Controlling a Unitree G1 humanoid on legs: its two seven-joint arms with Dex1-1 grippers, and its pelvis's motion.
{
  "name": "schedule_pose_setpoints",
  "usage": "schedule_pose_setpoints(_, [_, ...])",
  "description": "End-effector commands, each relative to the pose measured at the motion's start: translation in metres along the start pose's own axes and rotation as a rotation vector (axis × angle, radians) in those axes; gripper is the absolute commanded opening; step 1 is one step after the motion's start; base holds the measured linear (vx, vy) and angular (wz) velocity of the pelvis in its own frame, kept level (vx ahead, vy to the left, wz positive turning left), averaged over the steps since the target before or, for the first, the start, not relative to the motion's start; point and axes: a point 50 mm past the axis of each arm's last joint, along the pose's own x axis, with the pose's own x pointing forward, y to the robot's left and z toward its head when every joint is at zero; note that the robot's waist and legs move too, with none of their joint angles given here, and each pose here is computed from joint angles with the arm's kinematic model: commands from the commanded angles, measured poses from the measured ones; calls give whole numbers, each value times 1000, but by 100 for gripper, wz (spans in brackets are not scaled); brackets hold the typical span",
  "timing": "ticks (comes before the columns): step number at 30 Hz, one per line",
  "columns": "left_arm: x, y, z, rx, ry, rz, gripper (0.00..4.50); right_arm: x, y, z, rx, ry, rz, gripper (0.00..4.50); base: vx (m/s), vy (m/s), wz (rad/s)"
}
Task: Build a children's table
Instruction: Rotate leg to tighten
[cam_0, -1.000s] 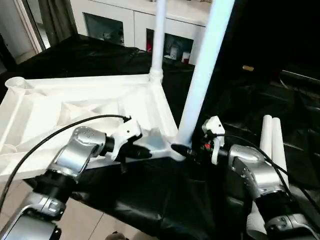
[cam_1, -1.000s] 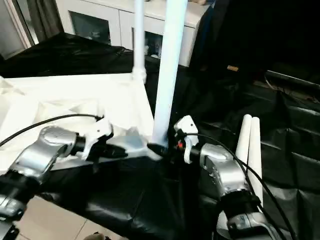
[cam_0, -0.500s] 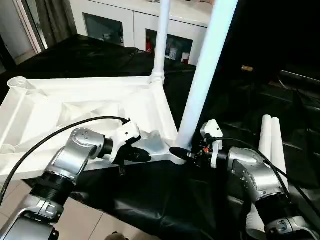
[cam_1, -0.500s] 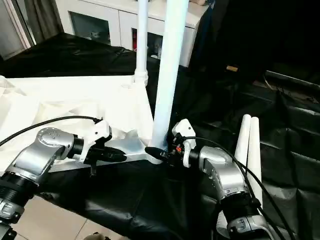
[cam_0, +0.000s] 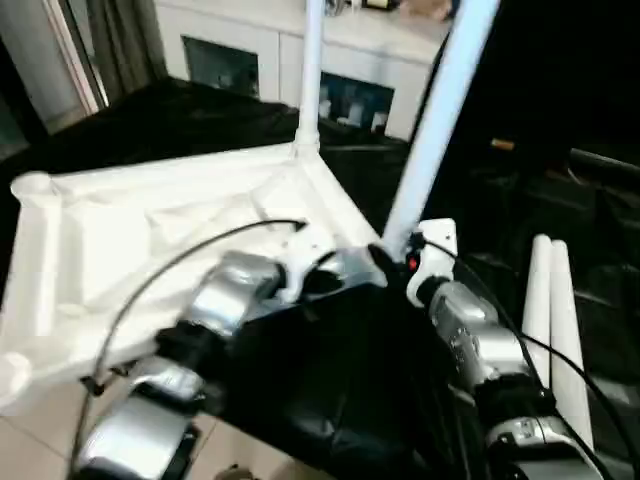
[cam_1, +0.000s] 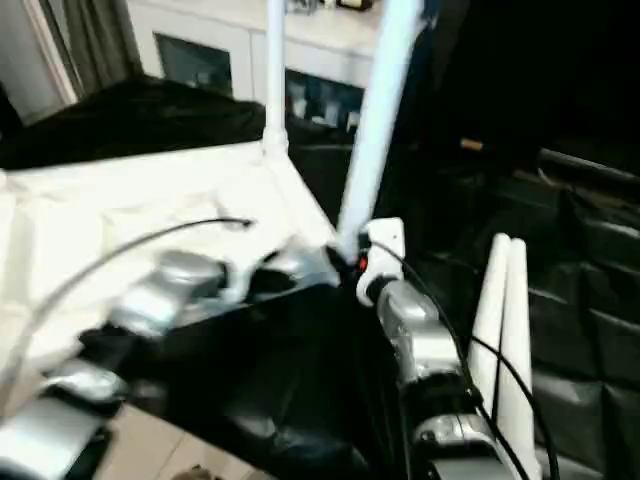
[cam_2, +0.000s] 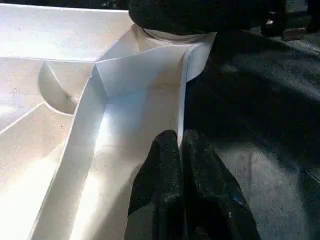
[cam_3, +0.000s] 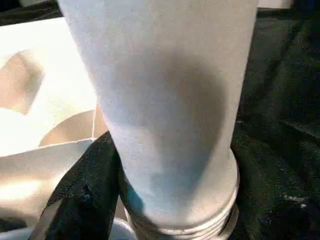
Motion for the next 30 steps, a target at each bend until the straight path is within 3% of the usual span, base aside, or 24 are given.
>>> schedule_pose_setpoints(1, [0, 9, 0, -20, -31, 138, 0, 1, 35, -23, -39, 84, 134, 274, 0, 0, 0])
schedule_pose_setpoints(3, [-1, 8, 0, -13, -29, 125, 0, 1, 37, -22, -37, 72, 144, 274, 0, 0, 0])
schedule_pose_setpoints(5, [-6, 9, -3, -7, -29, 89, 0, 0, 34, -16, -24, 37, 158, 344, 0, 0, 0])
schedule_pose_setpoints(10, [-21, 12, -17, 18, -13, 18, 0, -5, 18, -6, -83, 15, 256, 387, 0, 0, 0])
schedule_pose_setpoints(16, [-38, 7, -27, 31, -43, -107, 0, -16, 0, -2, -165, 44, 406, 387, 0, 0, 0])
schedule_pose_setpoints(20, [-58, -6, -36, 42, -45, -291, 0, -26, -13, 6, -193, 40, 505, 387, 0, 0, 0])
schedule_pose_setpoints(27, [-67, -8, -40, 35, -28, -340, 0, -33, -13, 3, -216, 76, 612, 387, 0, 0, 0])
schedule_pose_setpoints(30, [-69, -7, -41, 32, -23, -332, 0, -34, -12, 1, -212, 82, 635, 359, 0, 0, 0])
